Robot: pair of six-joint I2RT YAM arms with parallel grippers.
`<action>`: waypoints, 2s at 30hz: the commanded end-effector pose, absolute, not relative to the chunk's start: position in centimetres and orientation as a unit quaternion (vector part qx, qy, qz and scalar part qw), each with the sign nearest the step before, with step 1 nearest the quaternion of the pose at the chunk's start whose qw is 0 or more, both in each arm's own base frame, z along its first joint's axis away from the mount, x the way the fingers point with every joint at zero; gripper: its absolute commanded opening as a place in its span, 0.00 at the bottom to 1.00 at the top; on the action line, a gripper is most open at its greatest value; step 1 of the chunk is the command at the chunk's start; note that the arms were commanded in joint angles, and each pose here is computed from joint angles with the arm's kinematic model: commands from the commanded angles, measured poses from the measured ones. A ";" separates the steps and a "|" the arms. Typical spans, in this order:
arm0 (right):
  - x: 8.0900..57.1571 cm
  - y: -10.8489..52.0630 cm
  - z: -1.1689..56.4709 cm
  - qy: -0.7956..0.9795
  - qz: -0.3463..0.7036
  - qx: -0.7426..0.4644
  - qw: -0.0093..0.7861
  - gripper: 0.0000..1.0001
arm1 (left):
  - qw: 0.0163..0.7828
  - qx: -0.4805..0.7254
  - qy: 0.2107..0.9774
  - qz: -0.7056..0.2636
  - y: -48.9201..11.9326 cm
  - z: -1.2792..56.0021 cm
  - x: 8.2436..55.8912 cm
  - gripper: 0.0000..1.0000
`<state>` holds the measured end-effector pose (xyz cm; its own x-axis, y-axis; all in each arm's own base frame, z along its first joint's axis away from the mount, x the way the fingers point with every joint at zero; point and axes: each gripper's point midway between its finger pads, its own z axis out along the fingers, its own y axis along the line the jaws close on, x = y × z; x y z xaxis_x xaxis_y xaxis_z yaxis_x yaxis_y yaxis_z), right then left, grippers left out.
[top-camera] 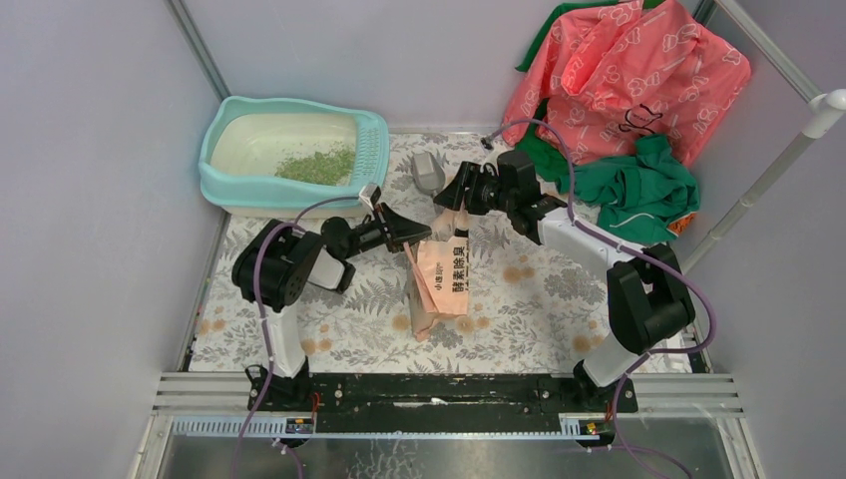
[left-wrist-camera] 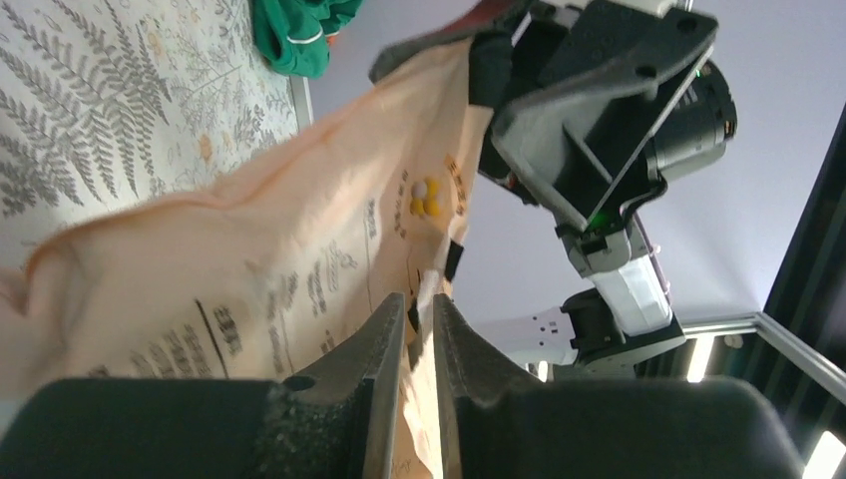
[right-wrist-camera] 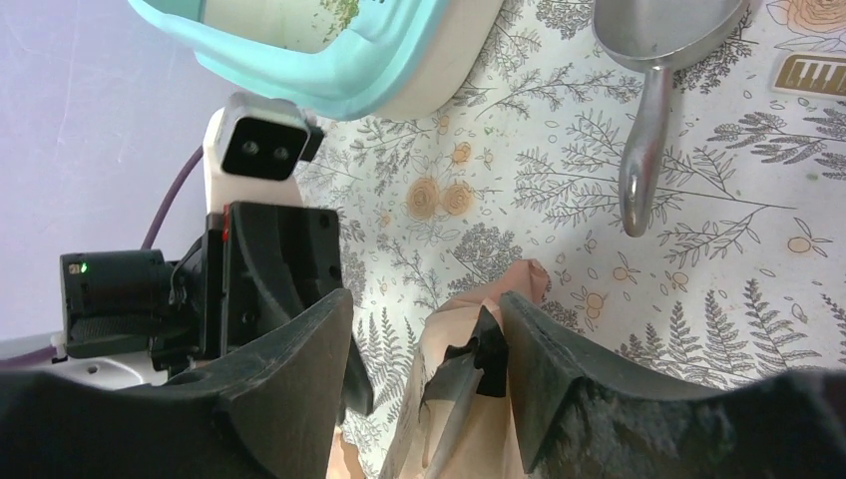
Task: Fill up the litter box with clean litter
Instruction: Close the cat litter bag at the center of the board.
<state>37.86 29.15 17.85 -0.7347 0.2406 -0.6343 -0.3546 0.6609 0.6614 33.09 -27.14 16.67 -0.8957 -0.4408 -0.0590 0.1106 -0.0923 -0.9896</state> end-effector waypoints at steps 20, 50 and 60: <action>37.1 30.4 22.6 0.792 0.477 -0.047 0.378 0.66 | 0.248 -0.072 0.689 -0.678 -26.1 16.9 28.3 0.46; 34.2 30.1 22.6 0.788 0.497 -0.040 0.361 0.73 | 0.253 -0.068 0.716 -0.647 -25.8 15.1 25.0 0.13; 34.4 30.0 22.0 0.788 0.500 -0.026 0.359 0.65 | 0.247 -0.077 0.718 -0.647 -25.4 14.0 24.1 0.13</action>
